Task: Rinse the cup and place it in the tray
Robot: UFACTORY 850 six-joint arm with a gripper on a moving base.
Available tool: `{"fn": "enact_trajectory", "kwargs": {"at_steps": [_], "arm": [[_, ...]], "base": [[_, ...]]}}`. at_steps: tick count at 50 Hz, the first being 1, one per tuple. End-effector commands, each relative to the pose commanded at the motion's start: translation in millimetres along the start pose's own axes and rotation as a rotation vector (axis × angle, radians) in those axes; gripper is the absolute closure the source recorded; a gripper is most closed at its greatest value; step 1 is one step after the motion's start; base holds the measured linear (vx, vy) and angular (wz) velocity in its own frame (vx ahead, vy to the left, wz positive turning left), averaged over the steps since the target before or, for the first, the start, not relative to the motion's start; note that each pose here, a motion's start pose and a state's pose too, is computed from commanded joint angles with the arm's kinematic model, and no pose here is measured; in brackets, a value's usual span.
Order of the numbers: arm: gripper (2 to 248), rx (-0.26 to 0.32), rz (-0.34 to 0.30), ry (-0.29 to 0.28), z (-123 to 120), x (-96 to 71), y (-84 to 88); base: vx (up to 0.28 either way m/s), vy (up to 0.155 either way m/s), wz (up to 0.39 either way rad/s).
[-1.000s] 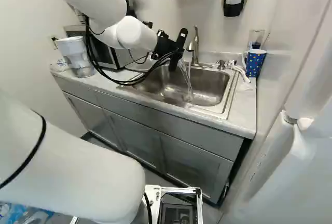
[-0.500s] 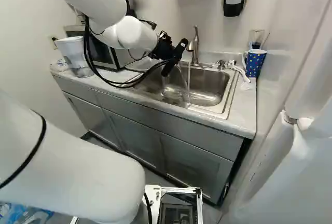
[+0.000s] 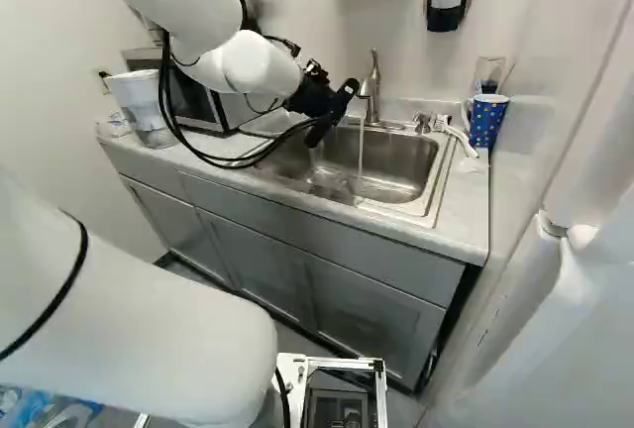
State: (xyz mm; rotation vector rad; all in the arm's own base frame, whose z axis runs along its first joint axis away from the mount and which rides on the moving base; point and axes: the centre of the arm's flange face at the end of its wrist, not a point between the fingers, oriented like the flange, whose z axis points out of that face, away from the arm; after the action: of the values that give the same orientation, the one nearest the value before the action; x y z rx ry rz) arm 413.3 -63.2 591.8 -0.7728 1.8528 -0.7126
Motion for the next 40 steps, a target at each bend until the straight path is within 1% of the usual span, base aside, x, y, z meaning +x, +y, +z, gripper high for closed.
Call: {"fn": "enact_trajectory", "kwargs": {"at_steps": [9,14,23,40], "arm": [[137,0.0,0.0,0.0,0.0,0.0,0.0],[137,0.0,-0.024,0.0,0.0,0.0,0.0],[137,0.0,-0.107,0.0,0.0,0.0,0.0],[137,0.0,-0.284,0.0,0.0,0.0,0.0]], "base": [[0.0,0.0,0.0],[0.0,0.0,0.0],[0.0,0.0,0.0],[0.0,0.0,0.0]]}}
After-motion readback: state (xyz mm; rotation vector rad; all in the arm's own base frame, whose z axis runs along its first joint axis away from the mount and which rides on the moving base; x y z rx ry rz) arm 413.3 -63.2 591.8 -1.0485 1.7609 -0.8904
